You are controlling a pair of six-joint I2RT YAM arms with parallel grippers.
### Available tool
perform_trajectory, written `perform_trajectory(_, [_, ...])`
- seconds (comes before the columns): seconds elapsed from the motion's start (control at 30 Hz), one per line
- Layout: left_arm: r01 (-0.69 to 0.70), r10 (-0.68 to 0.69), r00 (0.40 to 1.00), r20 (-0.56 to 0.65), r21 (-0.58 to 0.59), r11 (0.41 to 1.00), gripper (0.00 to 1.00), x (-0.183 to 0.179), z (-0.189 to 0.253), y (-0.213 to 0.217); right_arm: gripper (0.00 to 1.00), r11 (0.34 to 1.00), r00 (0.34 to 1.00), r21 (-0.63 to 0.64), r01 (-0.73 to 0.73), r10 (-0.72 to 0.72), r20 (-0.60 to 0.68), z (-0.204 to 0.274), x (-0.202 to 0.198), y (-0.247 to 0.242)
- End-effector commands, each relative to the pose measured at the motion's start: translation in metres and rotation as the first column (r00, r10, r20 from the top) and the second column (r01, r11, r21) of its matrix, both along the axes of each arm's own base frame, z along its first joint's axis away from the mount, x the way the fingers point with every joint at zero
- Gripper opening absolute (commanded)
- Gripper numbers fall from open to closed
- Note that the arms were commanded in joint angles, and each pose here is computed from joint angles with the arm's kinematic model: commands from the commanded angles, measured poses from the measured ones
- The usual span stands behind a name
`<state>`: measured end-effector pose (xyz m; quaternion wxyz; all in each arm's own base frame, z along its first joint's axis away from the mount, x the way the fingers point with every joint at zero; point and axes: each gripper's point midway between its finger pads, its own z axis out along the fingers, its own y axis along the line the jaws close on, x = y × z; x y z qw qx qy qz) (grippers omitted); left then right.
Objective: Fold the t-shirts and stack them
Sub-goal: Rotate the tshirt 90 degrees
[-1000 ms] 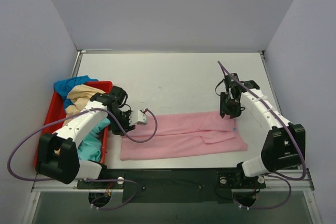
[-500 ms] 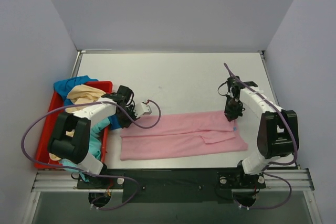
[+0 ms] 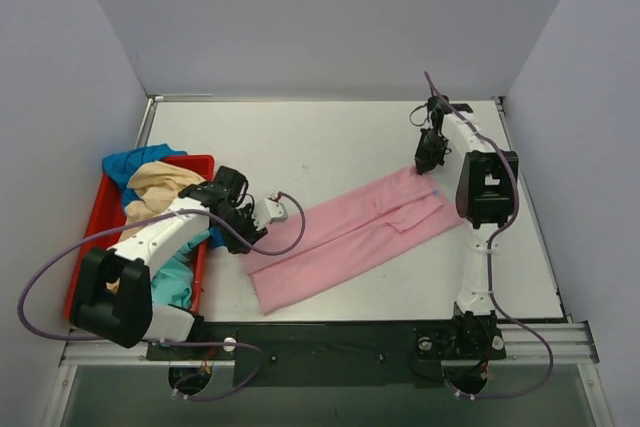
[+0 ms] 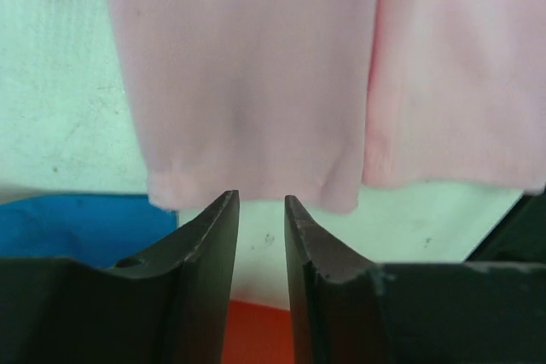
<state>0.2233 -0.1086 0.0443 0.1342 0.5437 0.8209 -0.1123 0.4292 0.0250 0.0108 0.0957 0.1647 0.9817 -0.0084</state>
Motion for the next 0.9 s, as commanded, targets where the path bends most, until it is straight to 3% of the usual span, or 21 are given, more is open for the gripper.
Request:
perform_trajectory(0.0, [0.012,-0.004,0.999,0.042,-0.171,0.985,0.39,0.000,0.045,-0.029,0.00,0.992,0.998,0.109,-0.057,0.055,0.022,0.022,0.046,0.029])
perform_trajectory(0.1, [-0.059,0.069,0.995,0.078,-0.118,0.991,0.38,0.019,0.036,-0.022,0.00,0.993,0.991,0.085,-0.081,0.072,0.110,0.057,0.060,0.029])
perform_trajectory(0.23, [-0.161,0.157,0.975,0.156,0.012,0.987,0.36,0.058,0.014,0.000,0.01,0.998,0.980,-0.018,-0.062,0.065,0.188,0.109,0.040,0.004])
perform_trajectory(0.33, [-0.214,0.200,0.964,0.175,0.067,0.974,0.35,0.081,-0.004,0.009,0.05,0.997,0.983,-0.066,-0.034,0.045,0.179,0.111,0.003,-0.015])
perform_trajectory(0.47, [-0.226,0.205,0.963,0.176,0.109,0.968,0.34,0.093,-0.026,0.012,0.06,0.998,0.991,0.026,0.051,-0.053,0.124,0.076,-0.032,-0.032])
perform_trajectory(0.67, [-0.115,0.104,0.990,0.093,0.119,0.986,0.31,0.049,-0.044,0.005,0.00,0.974,0.990,0.176,0.139,-0.137,-0.025,0.018,-0.035,-0.040])
perform_trajectory(0.87, [0.120,-0.118,0.993,-0.028,0.075,0.990,0.31,-0.034,-0.041,-0.013,0.00,0.948,0.982,0.265,0.173,-0.147,-0.116,-0.007,-0.002,-0.023])
